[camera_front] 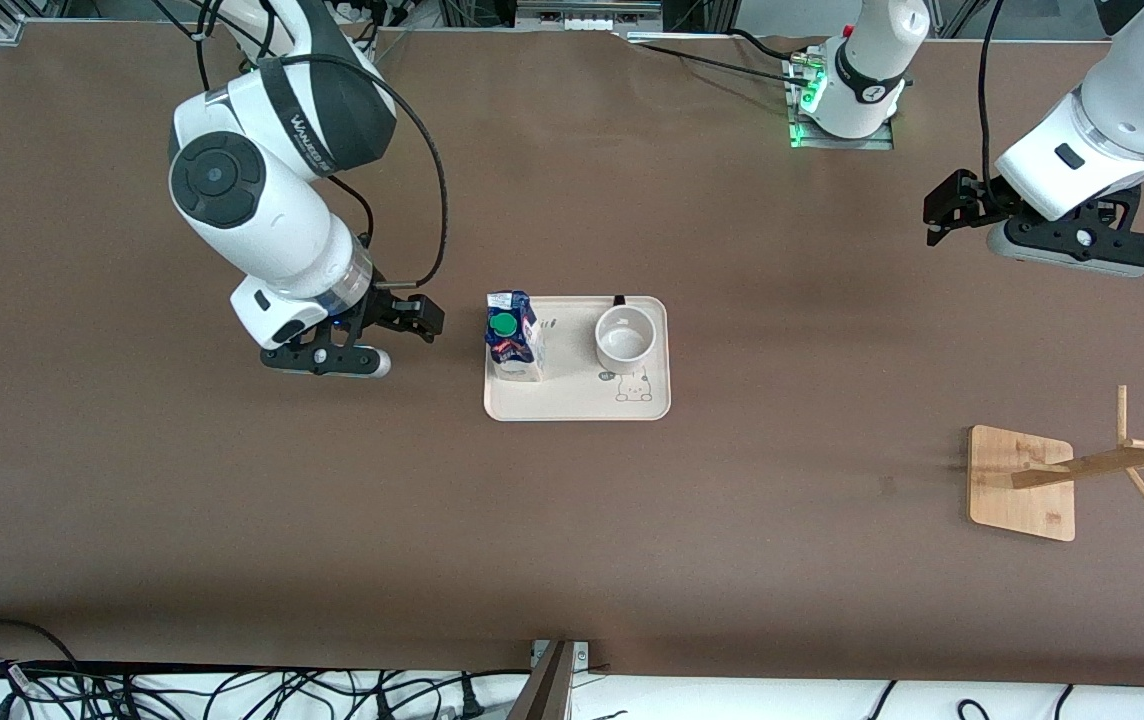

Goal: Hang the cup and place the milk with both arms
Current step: 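Reach the right gripper to the milk carton on the tray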

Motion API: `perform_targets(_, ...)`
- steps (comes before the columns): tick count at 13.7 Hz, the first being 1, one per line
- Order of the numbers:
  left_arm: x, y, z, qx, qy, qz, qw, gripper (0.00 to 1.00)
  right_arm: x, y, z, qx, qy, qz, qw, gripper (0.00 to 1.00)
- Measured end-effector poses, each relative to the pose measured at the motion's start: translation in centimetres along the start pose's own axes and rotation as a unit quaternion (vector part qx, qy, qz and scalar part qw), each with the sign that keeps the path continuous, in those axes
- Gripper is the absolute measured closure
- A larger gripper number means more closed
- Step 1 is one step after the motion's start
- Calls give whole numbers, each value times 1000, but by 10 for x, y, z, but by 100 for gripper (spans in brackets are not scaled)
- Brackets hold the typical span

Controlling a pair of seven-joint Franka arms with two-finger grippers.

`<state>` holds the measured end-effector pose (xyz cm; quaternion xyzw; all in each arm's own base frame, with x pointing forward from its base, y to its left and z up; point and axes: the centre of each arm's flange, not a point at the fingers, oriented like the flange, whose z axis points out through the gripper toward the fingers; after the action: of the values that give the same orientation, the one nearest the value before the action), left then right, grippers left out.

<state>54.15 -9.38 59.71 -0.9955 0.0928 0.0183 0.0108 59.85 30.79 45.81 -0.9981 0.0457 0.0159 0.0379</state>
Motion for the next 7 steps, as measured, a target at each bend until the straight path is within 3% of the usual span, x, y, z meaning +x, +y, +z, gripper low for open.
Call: perform_targets(7, 1, 14, 3, -1, -6, 12, 1000, 0, -8, -18, 21, -8, -13, -6, 1000, 0)
